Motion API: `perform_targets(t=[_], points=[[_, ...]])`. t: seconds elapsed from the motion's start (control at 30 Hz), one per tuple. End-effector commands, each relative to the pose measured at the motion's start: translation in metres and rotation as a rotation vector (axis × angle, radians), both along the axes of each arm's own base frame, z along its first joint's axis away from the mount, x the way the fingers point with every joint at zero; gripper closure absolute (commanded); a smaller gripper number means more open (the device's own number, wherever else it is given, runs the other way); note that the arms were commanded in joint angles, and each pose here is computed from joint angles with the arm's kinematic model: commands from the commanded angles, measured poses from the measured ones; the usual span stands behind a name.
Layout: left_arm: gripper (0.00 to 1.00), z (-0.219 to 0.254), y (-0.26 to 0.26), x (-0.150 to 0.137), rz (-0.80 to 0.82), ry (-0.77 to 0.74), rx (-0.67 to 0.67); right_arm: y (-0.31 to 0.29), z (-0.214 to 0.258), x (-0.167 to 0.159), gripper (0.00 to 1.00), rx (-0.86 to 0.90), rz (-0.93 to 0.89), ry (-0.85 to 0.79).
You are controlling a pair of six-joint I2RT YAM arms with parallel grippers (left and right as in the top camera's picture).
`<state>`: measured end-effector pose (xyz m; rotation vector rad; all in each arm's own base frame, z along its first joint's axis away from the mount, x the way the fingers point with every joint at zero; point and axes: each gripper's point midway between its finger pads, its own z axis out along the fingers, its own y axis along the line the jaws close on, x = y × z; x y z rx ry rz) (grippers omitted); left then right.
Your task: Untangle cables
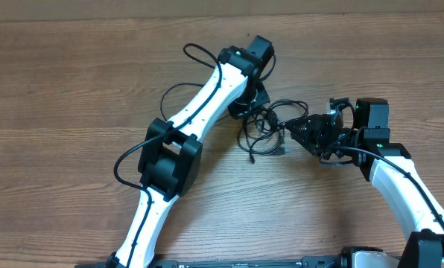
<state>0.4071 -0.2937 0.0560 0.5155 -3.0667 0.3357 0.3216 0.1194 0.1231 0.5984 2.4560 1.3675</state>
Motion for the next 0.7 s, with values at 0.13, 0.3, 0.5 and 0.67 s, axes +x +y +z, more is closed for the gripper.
perform_targets(t=[0.13,0.3,0.5,0.67], points=[[0.96,0.082,0.001,0.006,-0.250,-0.136,-0.168,-0.005,0.007,0.005,0.62,-0.001,-0.044,0.002],[0.96,0.128,0.005,-0.005,-0.336,-0.227,-0.194,0.003,0.011,0.009,0.61,0.030,-0.071,0.024],[0.96,0.160,-0.001,-0.029,-0.464,-0.247,-0.288,0.037,0.016,0.012,0.54,0.002,-0.044,-0.017],[0.96,0.161,-0.005,-0.040,-0.570,-0.239,-0.329,0.051,0.031,0.019,0.54,0.043,-0.040,-0.068]])
